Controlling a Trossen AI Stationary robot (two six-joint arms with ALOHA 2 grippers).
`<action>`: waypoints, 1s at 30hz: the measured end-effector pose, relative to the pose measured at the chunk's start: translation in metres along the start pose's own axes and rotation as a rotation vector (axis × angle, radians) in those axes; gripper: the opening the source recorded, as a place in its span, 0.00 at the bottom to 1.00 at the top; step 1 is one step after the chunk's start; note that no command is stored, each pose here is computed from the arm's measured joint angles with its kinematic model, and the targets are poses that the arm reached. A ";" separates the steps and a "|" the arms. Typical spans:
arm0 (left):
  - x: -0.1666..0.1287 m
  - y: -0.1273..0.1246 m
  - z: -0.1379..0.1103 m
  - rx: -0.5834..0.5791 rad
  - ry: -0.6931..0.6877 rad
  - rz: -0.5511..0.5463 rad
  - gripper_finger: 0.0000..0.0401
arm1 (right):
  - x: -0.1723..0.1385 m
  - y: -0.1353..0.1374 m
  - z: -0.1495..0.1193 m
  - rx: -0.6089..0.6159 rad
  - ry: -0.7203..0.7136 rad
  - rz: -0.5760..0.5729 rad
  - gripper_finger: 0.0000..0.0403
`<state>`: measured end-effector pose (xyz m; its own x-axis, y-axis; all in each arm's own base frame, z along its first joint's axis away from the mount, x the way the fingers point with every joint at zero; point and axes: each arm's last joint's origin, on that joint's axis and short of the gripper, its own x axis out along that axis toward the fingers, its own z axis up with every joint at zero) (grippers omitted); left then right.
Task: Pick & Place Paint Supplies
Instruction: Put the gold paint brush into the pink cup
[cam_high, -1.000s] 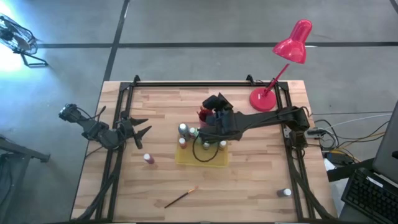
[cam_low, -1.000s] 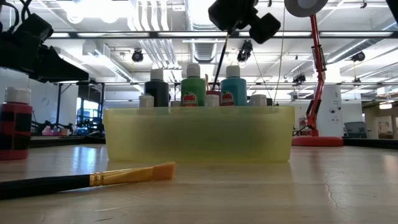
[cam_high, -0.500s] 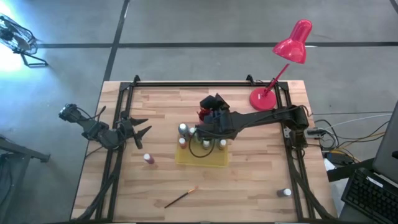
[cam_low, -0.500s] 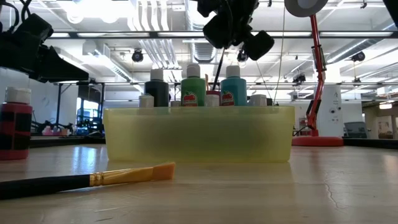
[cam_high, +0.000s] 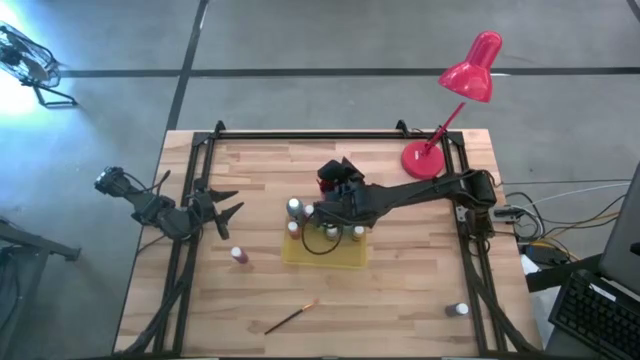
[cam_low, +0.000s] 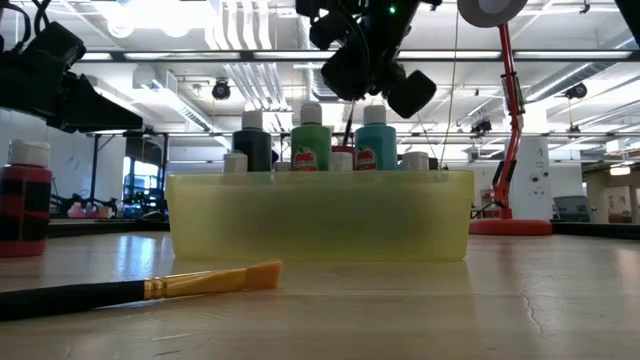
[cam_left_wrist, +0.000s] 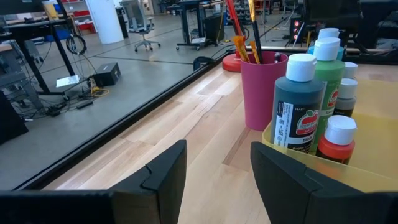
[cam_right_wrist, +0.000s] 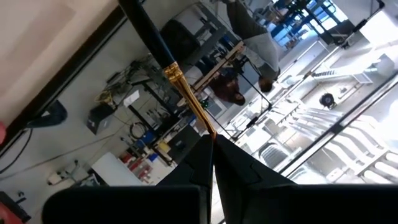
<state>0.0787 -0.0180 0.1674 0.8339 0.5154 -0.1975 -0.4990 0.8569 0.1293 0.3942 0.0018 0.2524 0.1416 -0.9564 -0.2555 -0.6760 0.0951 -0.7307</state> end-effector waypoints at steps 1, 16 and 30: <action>0.000 0.000 0.000 0.000 0.000 0.000 0.46 | 0.001 0.002 0.001 -0.003 0.001 0.002 0.02; 0.000 0.000 0.000 0.001 0.000 0.000 0.46 | 0.003 0.012 0.008 -0.015 -0.021 0.015 0.02; 0.000 0.000 0.000 0.000 0.000 0.000 0.46 | 0.003 0.012 0.008 -0.036 -0.028 0.018 0.02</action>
<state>0.0787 -0.0180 0.1673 0.8337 0.5156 -0.1976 -0.4992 0.8568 0.1294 0.3921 0.0020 0.2377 0.1487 -0.9466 -0.2862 -0.7044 0.1017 -0.7025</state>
